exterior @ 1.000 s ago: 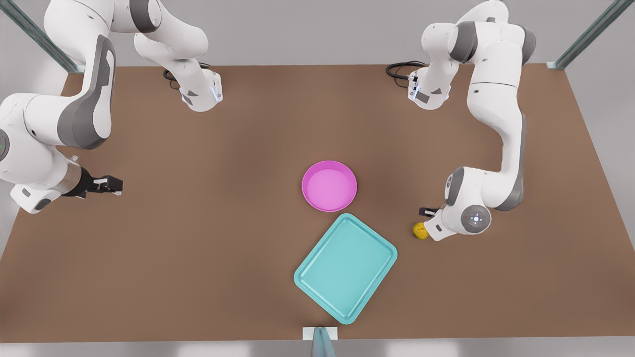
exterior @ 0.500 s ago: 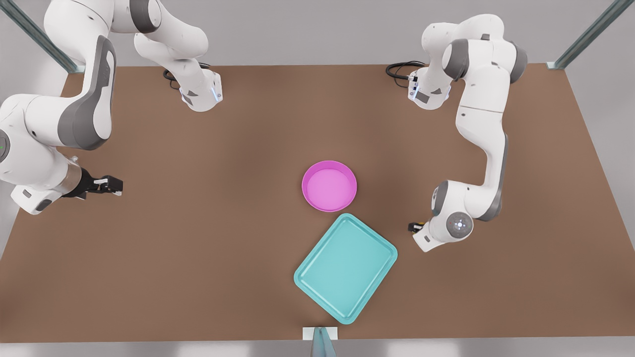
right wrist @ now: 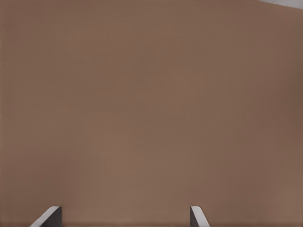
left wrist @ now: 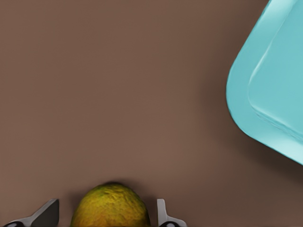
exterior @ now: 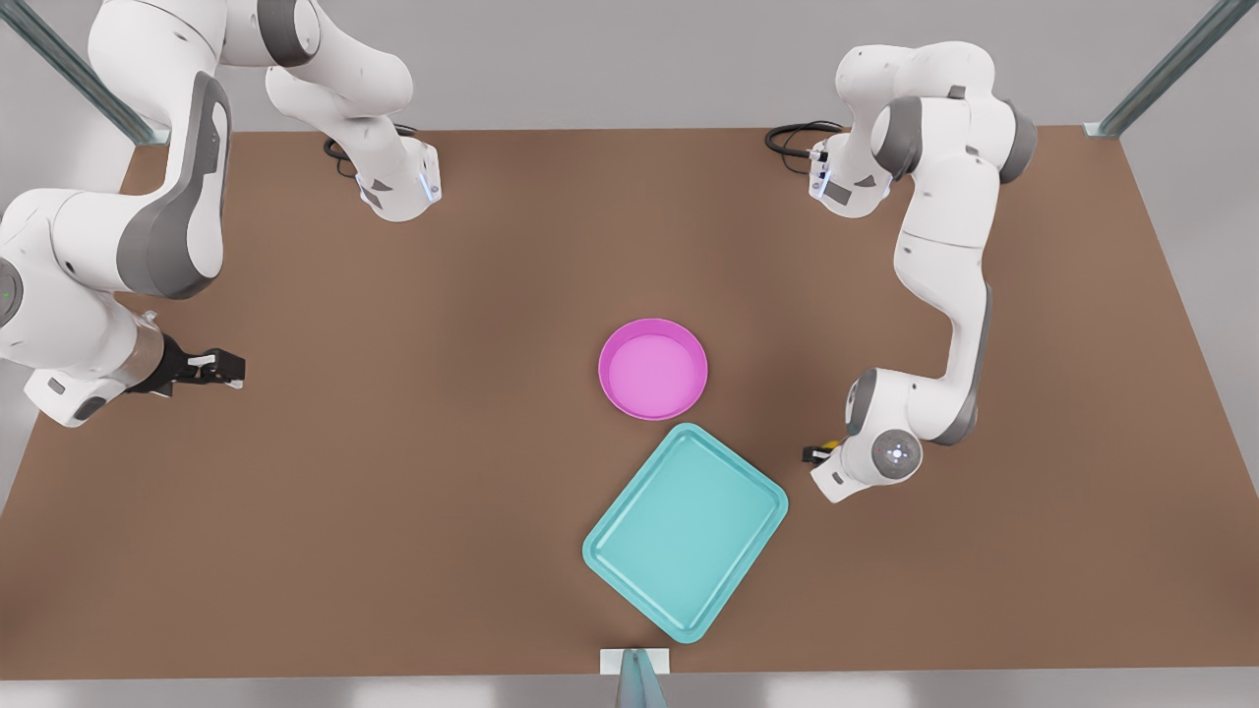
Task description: Place the orange on the plate with the left arm and the plate on the tray with the right arm
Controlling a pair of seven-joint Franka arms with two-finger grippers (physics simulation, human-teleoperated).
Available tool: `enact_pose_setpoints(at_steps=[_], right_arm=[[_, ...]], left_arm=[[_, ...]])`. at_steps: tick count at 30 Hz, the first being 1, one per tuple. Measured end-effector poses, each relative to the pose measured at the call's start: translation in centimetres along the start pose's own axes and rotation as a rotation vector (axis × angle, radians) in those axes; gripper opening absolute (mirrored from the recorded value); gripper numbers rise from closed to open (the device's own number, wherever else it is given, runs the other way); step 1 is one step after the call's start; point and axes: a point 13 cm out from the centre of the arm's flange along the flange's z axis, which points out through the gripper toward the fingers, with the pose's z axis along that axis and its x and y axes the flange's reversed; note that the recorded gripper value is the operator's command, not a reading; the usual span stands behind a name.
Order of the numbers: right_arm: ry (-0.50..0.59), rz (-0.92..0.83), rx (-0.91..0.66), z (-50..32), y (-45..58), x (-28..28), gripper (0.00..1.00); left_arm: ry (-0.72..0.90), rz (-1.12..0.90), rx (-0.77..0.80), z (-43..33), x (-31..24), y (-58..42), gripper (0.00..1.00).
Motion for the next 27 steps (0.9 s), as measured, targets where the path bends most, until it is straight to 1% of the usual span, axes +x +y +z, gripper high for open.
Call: enact_pose_setpoints(at_steps=[1, 2, 3, 5, 6, 8, 10, 12, 14, 18, 21, 23, 24, 25, 27], right_arm=[[0.0, 0.0, 0.0, 0.0, 0.0, 0.0, 1.0], [0.0, -0.001, 0.0, 0.0, 0.0, 0.0, 1.0], [0.0, -0.001, 0.0, 0.0, 0.0, 0.0, 1.0], [0.0, -0.001, -0.001, 0.0, 0.0, 0.0, 1.0], [0.001, -0.001, -0.001, 0.1, 0.0, 0.0, 1.0], [0.001, -0.002, -0.001, 0.1, 0.0, 0.0, 1.0], [0.001, -0.002, -0.001, 0.1, -0.1, 0.0, 1.0], [0.001, -0.003, -0.001, 0.1, 0.0, 0.0, 1.0], [0.001, -0.003, -0.001, 0.1, 0.0, 0.0, 1.0], [0.002, -0.004, -0.001, 0.1, 0.0, 0.0, 1.0], [0.003, -0.004, -0.001, 0.2, 0.0, 0.0, 1.0], [0.005, -0.005, -0.001, 0.2, 0.0, 0.0, 1.0], [0.005, -0.005, -0.001, 0.2, 0.0, 0.0, 1.0], [0.005, -0.005, -0.001, 0.3, 0.0, 0.0, 1.0], [0.005, -0.005, -0.002, 0.3, 0.0, 0.0, 1.0]], left_arm=[[0.004, -0.001, 0.0, 0.2, 0.2, 0.0, 0.82], [0.004, -0.001, -0.001, 0.3, 0.2, 0.0, 0.77], [0.003, -0.002, -0.001, 0.3, 0.2, 0.0, 0.73], [0.001, -0.003, -0.001, 0.1, 0.2, 0.0, 0.73], [0.0, -0.005, -0.002, -0.1, 0.2, 0.0, 0.69], [-0.003, -0.008, -0.003, -0.7, 0.3, 0.0, 0.69], [-0.01, -0.004, -0.008, -3.5, 0.5, -1.0, 0.7], [-0.011, 0.045, -0.013, -7.3, 1.1, -6.0, 0.7], [0.02, 0.102, 0.002, -9.2, 3.0, -12.4, 0.7], [0.072, 0.211, -0.005, -9.5, 7.5, -26.7, 0.7], [0.095, 0.22, -0.007, -9.0, 10.0, -33.1, 0.7], [0.122, 0.201, -0.023, -7.9, 11.6, -34.9, 0.72], [0.139, 0.182, -0.032, -7.1, 12.1, -35.1, 0.9], [0.154, 0.162, -0.04, -6.3, 12.5, -35.0, 1.0], [0.169, 0.122, -0.05, -5.8, 12.9, -34.9, 1.0]])
